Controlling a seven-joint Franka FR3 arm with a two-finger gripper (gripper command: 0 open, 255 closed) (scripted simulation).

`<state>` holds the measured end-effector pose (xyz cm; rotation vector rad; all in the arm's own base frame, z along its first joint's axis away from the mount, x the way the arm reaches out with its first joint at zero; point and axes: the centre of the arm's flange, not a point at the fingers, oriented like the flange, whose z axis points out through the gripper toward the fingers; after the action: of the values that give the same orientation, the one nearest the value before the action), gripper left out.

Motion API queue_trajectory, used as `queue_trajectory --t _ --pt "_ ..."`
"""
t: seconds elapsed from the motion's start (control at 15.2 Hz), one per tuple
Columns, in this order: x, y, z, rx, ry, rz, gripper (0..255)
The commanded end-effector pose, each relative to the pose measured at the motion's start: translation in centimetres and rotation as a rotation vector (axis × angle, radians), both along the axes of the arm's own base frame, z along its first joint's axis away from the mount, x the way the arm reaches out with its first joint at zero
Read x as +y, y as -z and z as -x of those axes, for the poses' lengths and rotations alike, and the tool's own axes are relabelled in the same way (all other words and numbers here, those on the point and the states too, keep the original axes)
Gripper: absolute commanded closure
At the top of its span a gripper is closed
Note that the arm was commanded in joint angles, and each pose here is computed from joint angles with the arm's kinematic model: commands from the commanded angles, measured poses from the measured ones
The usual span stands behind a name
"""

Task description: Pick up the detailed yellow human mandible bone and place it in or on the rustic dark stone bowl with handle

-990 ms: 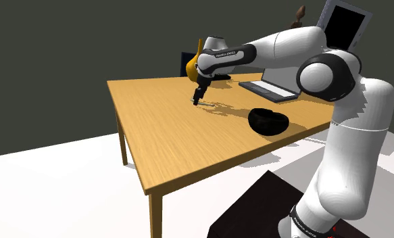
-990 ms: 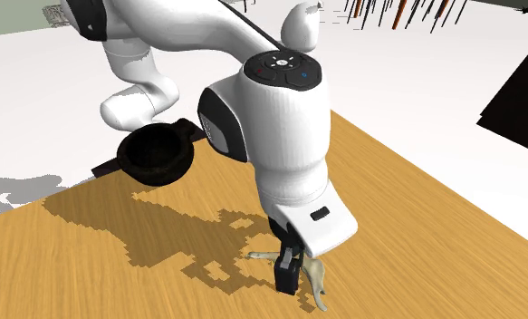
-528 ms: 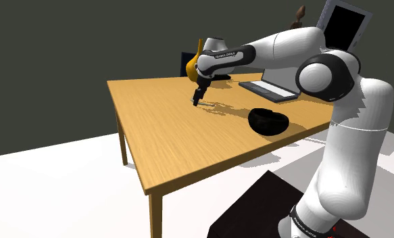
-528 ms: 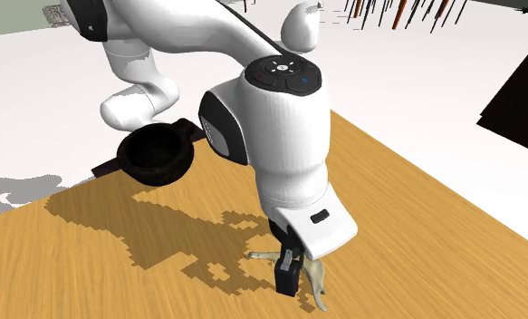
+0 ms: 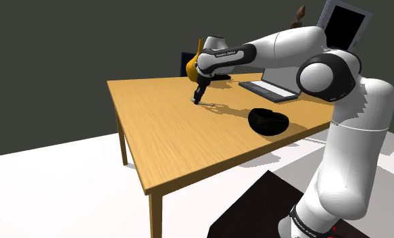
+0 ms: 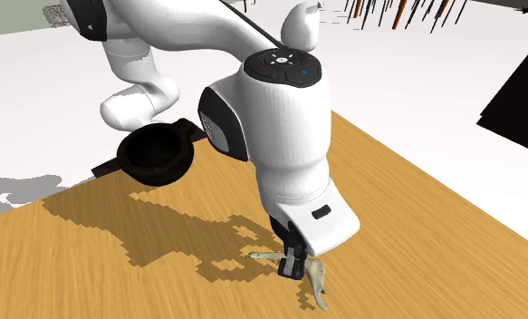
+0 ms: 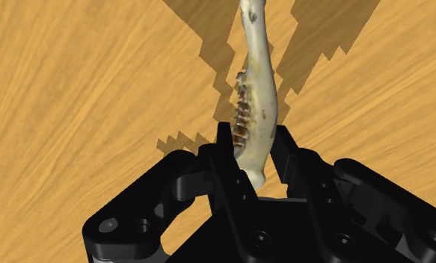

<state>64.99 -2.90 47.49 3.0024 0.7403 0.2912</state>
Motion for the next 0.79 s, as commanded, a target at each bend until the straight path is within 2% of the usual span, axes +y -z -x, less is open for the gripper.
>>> queue_trajectory --t 0.0,0.13,0.73 --pt "-0.1 0.8 0.0 0.012 0.002 0.002 255" --pt "-0.1 0.6 0.0 0.012 0.002 0.002 255" --pt "-0.1 -4.1 0.0 0.012 0.002 0.002 255"
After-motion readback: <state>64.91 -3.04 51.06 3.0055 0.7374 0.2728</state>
